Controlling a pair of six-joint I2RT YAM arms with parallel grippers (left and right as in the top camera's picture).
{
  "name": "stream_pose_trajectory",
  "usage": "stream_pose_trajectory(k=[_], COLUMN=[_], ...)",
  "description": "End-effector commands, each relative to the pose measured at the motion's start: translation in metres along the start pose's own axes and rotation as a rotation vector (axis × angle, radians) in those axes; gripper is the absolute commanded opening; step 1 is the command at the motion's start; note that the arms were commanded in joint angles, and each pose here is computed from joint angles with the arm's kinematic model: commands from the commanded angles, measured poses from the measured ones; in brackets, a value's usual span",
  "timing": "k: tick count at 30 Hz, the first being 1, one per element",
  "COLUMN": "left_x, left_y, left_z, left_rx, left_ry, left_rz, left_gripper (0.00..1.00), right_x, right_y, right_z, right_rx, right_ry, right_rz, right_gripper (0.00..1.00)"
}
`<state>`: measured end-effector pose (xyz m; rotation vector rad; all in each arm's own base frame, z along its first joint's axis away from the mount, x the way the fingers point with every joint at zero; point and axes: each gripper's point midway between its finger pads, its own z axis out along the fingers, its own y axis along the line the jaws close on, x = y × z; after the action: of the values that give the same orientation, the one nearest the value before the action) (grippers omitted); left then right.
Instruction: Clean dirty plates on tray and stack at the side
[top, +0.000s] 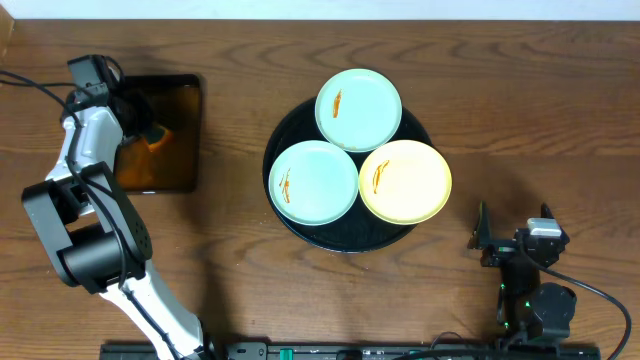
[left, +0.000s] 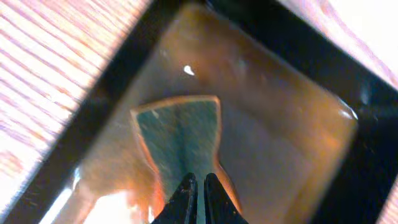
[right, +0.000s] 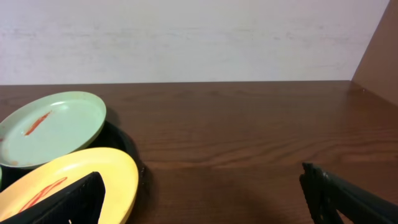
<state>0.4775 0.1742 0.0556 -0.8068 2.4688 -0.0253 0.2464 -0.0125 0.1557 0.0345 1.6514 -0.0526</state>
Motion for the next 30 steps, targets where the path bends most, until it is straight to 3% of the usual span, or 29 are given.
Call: stream_pose_trajectory(k=[1,11,15,21,30], left_x=[-0.011,0.026,0.010,-0.046,-0.020], left_y=[0.020,0.031,0.026,-0.007,-0.003], left_z=[0.009,0.071,0.054,-0.017,0.025], left_rx=[-0.114,-0.131,-0.118,-0.046,-0.064], left_ry=[-0.049,0.043,-0.001,-0.188,-0.112], left_rz=[0.001,0.003,0.002,0.019,0.027], left_gripper=[0.08,0.08,0.08,0.07,0.08], right_x=[0.001,0.001,0.001,0.001,0.001], right_y=[0.003,0.003,0.003,0.003,0.003], right_z=[0.000,0.000,0.000,0.000,0.000], right_rx=[-0.013,-0.013,-0.013,-0.013,-0.013], right_ry=[0.001,0.001,0.001,0.001,0.001], right_rz=[-0.012,-0.012,-0.012,-0.012,-0.012], right_gripper=[0.99,0.99,0.99,0.99,0.99])
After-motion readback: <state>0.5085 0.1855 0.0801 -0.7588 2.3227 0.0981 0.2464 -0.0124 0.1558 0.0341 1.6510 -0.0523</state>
